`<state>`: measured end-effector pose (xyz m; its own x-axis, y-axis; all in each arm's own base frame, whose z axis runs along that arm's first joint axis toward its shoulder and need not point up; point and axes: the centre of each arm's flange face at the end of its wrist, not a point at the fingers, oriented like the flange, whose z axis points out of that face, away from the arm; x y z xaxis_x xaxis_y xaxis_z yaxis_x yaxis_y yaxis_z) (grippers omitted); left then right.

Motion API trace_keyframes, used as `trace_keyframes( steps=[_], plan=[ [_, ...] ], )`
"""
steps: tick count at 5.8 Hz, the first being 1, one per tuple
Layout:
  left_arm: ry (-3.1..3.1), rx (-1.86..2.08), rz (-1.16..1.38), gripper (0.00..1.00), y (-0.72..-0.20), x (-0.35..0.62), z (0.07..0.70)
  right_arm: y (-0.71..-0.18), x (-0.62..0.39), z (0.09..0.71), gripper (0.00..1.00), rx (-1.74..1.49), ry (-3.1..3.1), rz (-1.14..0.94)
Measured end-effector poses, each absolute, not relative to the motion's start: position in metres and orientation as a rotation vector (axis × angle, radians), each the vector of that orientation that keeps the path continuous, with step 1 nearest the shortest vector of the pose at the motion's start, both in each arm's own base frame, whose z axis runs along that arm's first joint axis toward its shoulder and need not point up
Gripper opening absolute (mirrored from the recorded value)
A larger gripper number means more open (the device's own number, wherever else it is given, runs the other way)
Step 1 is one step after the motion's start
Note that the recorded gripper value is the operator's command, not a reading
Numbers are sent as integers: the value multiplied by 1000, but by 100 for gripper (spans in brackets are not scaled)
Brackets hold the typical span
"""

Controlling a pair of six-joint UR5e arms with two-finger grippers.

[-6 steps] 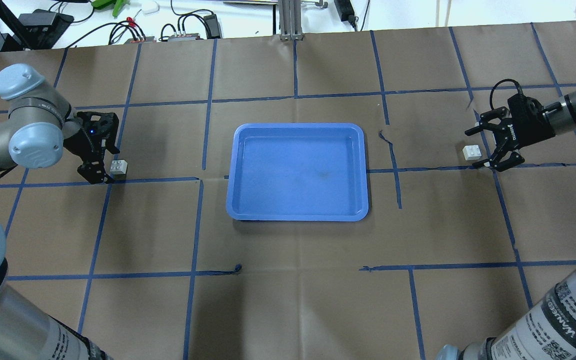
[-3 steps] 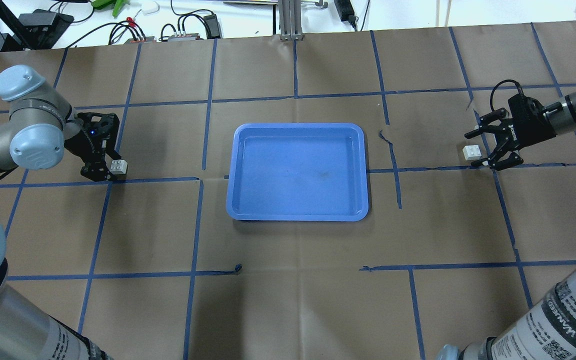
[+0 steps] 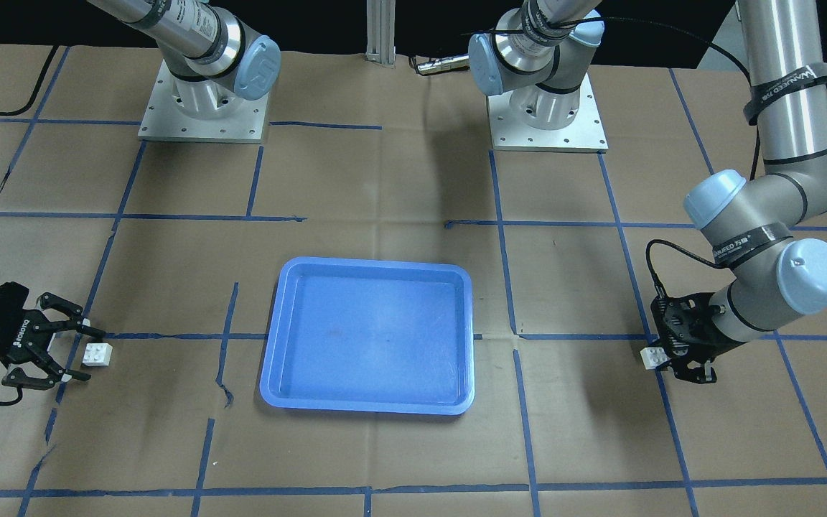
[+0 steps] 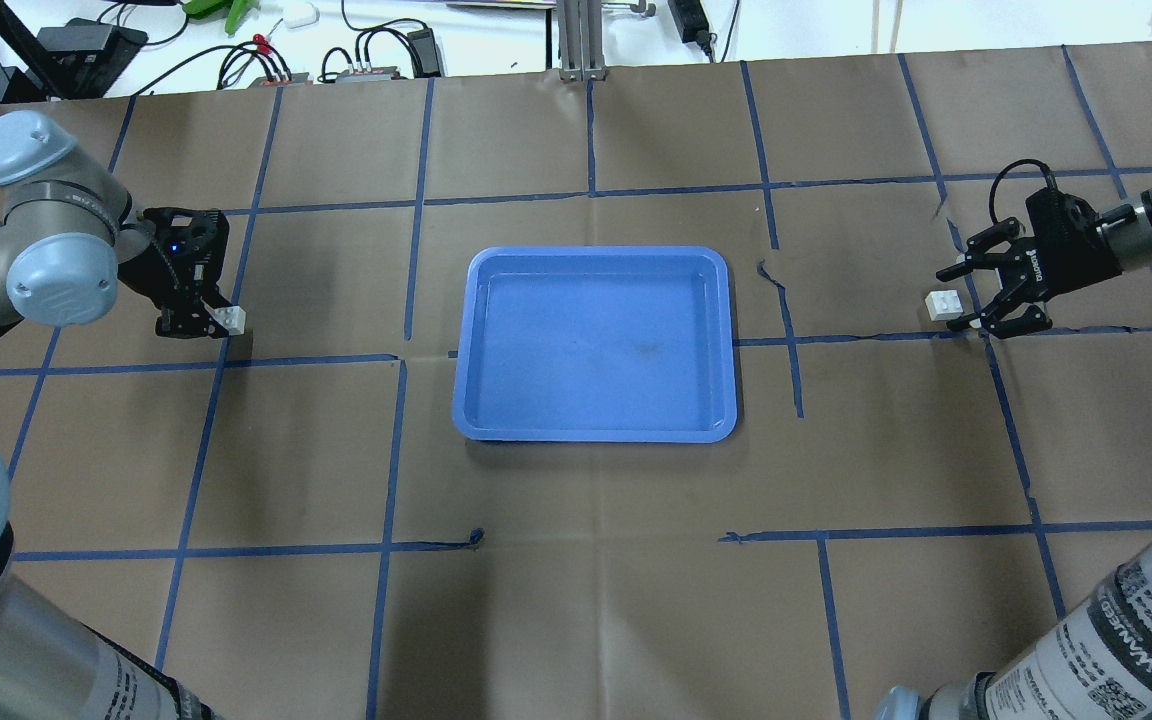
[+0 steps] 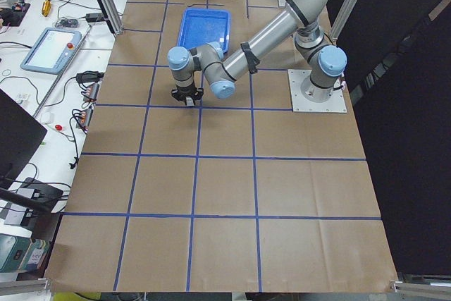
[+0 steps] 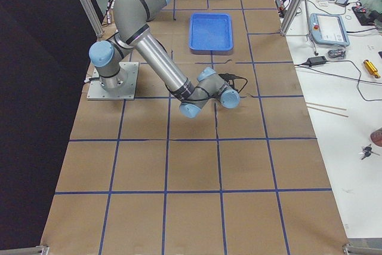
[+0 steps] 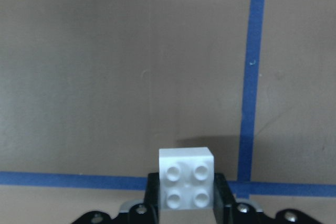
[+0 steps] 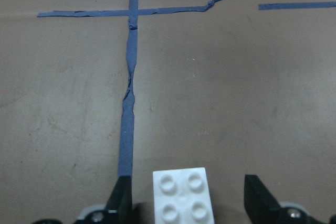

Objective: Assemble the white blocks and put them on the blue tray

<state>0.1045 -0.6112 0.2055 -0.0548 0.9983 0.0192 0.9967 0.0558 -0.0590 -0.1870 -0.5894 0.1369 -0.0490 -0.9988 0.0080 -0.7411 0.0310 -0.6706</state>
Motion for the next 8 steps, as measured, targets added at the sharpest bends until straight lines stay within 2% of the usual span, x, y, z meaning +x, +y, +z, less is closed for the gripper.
trace_keyframes(
  steps=[1,2,3,4,6,8],
  plan=[
    [-2212,-2187,62,0,-624,76,225,-589,-188,137,59,-1755,1843,-717],
    [-2163,-2260,74,0,-635,31,241,-589,-188,137,39,-1752,1842,-717],
    [-2129,-2297,78,0,-640,-25,251,-589,-189,138,26,-1753,1843,-717],
    [-2129,-2292,76,0,-637,-84,254,-589,-189,139,19,-1756,1843,-717],
    [-2166,-2243,79,0,-615,-196,257,-591,-191,148,15,-1763,1852,-722],
    [-2176,-2173,94,0,-585,-277,249,-596,-187,195,11,-1758,1908,-740]
  ],
)
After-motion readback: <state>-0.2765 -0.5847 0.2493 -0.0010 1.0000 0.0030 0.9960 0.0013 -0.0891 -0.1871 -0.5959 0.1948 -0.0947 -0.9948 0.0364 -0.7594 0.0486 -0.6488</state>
